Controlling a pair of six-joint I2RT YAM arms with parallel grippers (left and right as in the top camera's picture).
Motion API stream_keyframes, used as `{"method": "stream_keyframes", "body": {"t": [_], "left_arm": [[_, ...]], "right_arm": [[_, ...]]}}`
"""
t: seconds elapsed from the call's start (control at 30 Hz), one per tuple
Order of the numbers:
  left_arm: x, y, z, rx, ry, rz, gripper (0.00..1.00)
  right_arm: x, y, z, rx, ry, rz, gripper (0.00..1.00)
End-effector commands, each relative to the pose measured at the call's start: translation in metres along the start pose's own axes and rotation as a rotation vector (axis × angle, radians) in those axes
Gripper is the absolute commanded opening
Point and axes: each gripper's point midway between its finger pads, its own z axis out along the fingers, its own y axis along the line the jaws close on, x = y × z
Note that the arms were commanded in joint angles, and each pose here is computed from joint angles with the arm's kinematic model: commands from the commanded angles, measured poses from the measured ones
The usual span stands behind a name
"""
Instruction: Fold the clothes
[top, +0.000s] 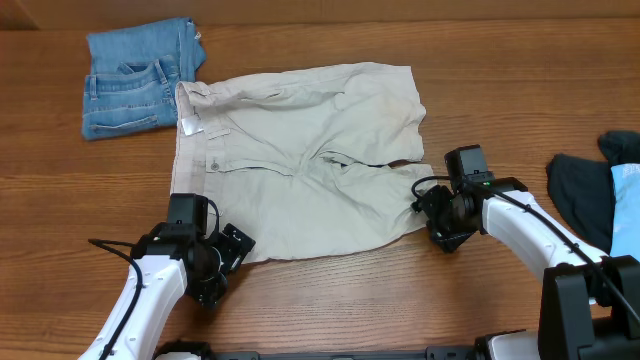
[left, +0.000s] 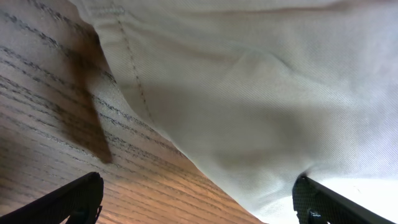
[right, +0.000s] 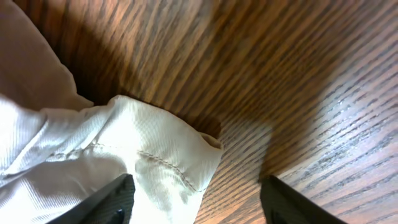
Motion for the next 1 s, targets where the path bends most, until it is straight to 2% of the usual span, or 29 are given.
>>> {"method": "stream_keyframes", "body": {"t": [0.0, 0.27, 0.37, 0.47, 0.5, 0.53, 0.57, 0.6, 0.67, 0.7, 0.87, 0.97], "left_arm": [[0.002, 0.001, 0.002, -0.003, 0.009, -0.009, 1.0], [0.002, 0.001, 0.002, -0.003, 0.009, -0.009, 1.0], [0.003, 0.0, 0.002, 0.0, 0.015, -0.009, 1.0], [0.004, 0.0, 0.002, 0.003, 0.019, -0.009, 0.98], [0.004, 0.0, 0.002, 0.004, 0.022, -0.009, 0.93], [0.004, 0.0, 0.002, 0.005, 0.022, -0.005, 0.85], [0.005, -0.001, 0.002, 0.01, 0.03, 0.002, 0.71], [0.008, -0.004, 0.002, 0.026, 0.046, 0.048, 0.44], [0.011, -0.004, 0.001, 0.026, 0.058, 0.1, 0.09], [0.013, -0.001, 0.0, 0.014, 0.069, 0.101, 0.04], [0.014, -0.005, -0.018, -0.01, 0.08, 0.198, 0.04], [0.001, -0.011, -0.036, -0.048, 0.013, 0.212, 0.04]], "right_arm": [[-0.003, -0.004, 0.002, 0.014, -0.016, 0.005, 0.63], [-0.001, -0.011, 0.012, 0.004, -0.017, 0.007, 0.63], [-0.002, -0.011, 0.012, 0.005, -0.024, 0.006, 0.39], [-0.009, -0.017, 0.011, 0.038, -0.063, 0.005, 0.33], [-0.009, -0.018, 0.011, 0.043, -0.066, 0.005, 0.26], [-0.009, -0.017, 0.011, 0.042, -0.066, 0.004, 0.17], [-0.009, -0.017, 0.011, 0.043, -0.066, 0.002, 0.11], [-0.01, -0.017, 0.011, 0.043, -0.069, 0.002, 0.04], [-0.012, -0.016, 0.01, 0.043, -0.078, 0.001, 0.04], [-0.013, -0.015, 0.008, 0.044, -0.083, 0.001, 0.04], [-0.025, -0.016, -0.015, 0.106, -0.159, 0.005, 0.04], [-0.024, -0.013, -0.043, 0.077, -0.198, 0.003, 0.04]]}}
